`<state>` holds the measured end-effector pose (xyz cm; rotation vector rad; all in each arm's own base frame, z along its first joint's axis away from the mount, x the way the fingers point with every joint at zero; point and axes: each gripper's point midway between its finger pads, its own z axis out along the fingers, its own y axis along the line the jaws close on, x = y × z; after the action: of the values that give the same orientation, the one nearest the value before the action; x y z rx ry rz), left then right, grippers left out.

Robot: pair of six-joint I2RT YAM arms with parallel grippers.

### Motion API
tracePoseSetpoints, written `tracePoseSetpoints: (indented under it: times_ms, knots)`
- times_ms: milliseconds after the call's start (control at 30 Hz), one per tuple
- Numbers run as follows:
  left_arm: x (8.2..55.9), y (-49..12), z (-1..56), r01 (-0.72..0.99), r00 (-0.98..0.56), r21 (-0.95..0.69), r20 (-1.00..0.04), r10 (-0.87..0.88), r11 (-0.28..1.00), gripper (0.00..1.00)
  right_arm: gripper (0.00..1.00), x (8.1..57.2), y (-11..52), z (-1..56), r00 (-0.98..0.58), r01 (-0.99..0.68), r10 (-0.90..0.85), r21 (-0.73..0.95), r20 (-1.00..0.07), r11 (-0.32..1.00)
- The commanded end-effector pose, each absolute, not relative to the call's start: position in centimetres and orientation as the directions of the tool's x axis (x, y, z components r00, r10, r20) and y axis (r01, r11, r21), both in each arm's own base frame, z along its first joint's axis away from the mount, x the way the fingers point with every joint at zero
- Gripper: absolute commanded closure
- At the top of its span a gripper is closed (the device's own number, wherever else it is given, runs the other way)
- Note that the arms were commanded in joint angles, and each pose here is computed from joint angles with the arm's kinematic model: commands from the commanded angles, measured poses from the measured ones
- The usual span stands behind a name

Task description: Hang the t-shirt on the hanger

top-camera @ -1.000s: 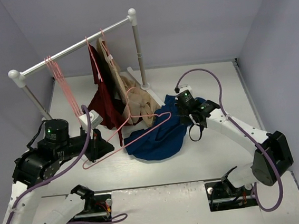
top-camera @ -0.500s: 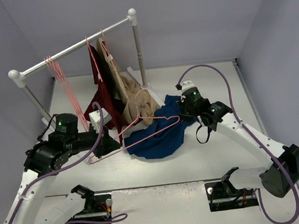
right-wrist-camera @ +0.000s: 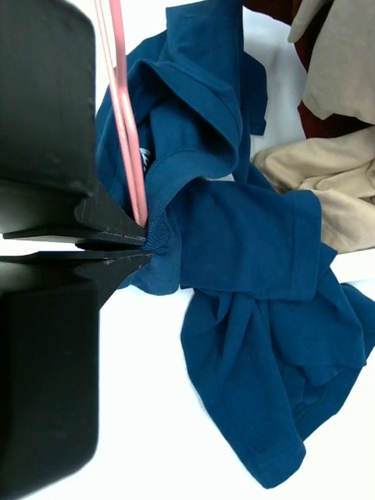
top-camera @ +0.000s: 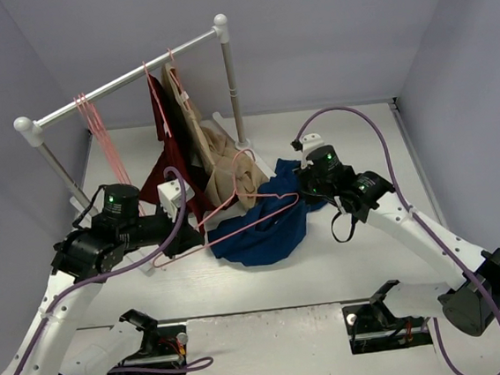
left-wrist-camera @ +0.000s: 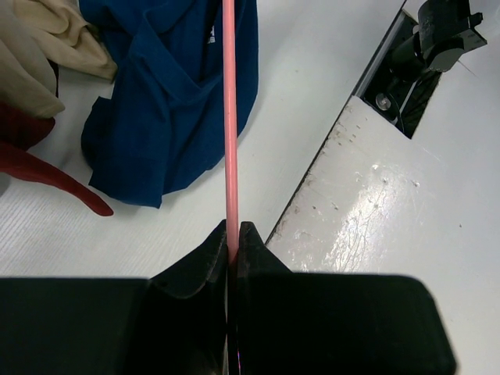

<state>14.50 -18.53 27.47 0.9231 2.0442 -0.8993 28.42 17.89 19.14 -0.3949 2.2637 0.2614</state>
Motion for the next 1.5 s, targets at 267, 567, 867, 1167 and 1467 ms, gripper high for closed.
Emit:
tracePoseSetpoints:
  times_ms: [267, 567, 867, 1167, 1467]
  knots:
    - [15.2, -22.2, 30.5, 0.923, -0.291, -0.198, -0.92, 0.263, 0.329, 1.0, 1.0, 28.5, 19.5, 25.2, -0.489, -0.456, -0.182, 0.072, -0.853, 0.887]
    - [15.8, -24.3, 32.3, 0.947, -0.258, -0.206, -0.944, 0.203, 0.248, 1.0, 1.0, 27.9, 20.2, 28.7, -0.387, -0.549, -0.213, 0.039, -0.897, 0.835]
    - [16.3, -25.8, 34.9, 0.96, -0.235, -0.212, -0.965, 0.114, 0.185, 1.0, 0.98, 27.2, 20.6, 33.7, -0.25, -0.622, -0.212, -0.011, -0.945, 0.783]
    - [18.8, -28.1, 38.8, 0.963, -0.183, -0.189, -0.982, -0.048, 0.19, 1.0, 0.97, 27.2, 21.6, 39.1, -0.159, -0.656, -0.152, -0.011, -0.975, 0.755]
    - [19.7, -32.0, 40.8, 0.974, -0.104, -0.129, -0.985, -0.14, 0.186, 1.0, 0.95, 26.4, 22.0, 41.9, -0.13, -0.678, -0.094, 0.02, -0.987, 0.735]
